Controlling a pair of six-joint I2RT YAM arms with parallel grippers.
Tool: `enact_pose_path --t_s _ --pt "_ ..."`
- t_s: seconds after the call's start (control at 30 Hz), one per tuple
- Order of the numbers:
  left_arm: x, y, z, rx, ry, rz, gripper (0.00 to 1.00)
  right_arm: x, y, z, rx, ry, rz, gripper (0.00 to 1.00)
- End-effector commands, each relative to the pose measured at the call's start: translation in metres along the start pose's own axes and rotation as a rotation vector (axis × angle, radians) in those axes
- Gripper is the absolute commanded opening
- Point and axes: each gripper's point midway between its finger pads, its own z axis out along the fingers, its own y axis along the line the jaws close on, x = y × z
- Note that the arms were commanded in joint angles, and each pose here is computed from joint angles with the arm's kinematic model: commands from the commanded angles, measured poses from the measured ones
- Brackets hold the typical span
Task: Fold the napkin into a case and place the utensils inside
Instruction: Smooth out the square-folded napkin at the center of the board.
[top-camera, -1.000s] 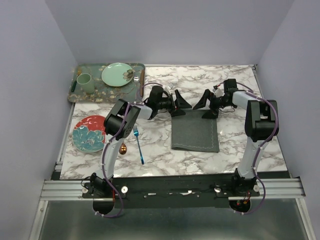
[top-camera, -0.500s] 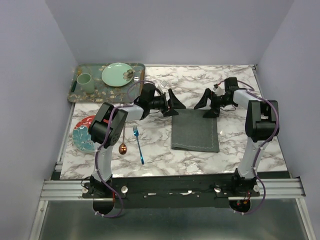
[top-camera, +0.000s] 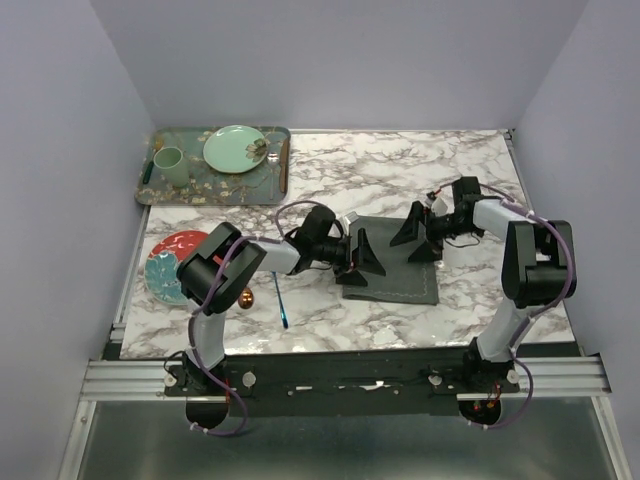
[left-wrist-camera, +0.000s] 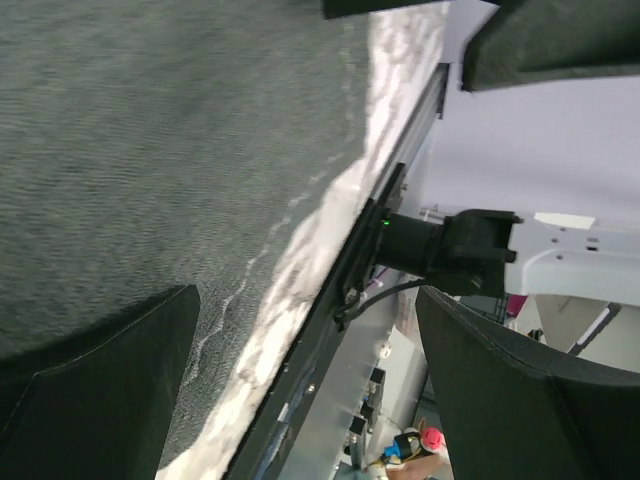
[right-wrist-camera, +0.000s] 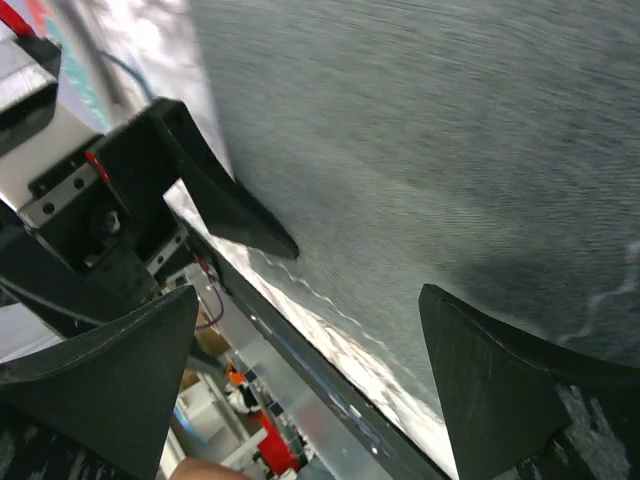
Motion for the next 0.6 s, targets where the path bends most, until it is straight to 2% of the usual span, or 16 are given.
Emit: enact_pose_path --t_s 0.0,0.17,0.47,0.57 --pt "0.015 0.06 0.007 -0.123 0.05 -0.132 0.99 0.016 -0.042 0.01 0.13 0.089 0.038 1.0" --pt "0.015 0.094 0.002 -0.214 0.022 -0.187 0.99 0.008 -0.058 0.011 0.22 0.091 0.054 1.0" --pt "0.015 0.079 -0.036 -0.218 0.012 -0.092 0.99 0.003 -0.055 0.017 0.194 0.099 0.029 1.0" --pt "0.013 0.063 -0.049 -0.174 0.007 -0.012 0.99 0.008 -0.044 0.027 0.153 0.123 0.004 1.0"
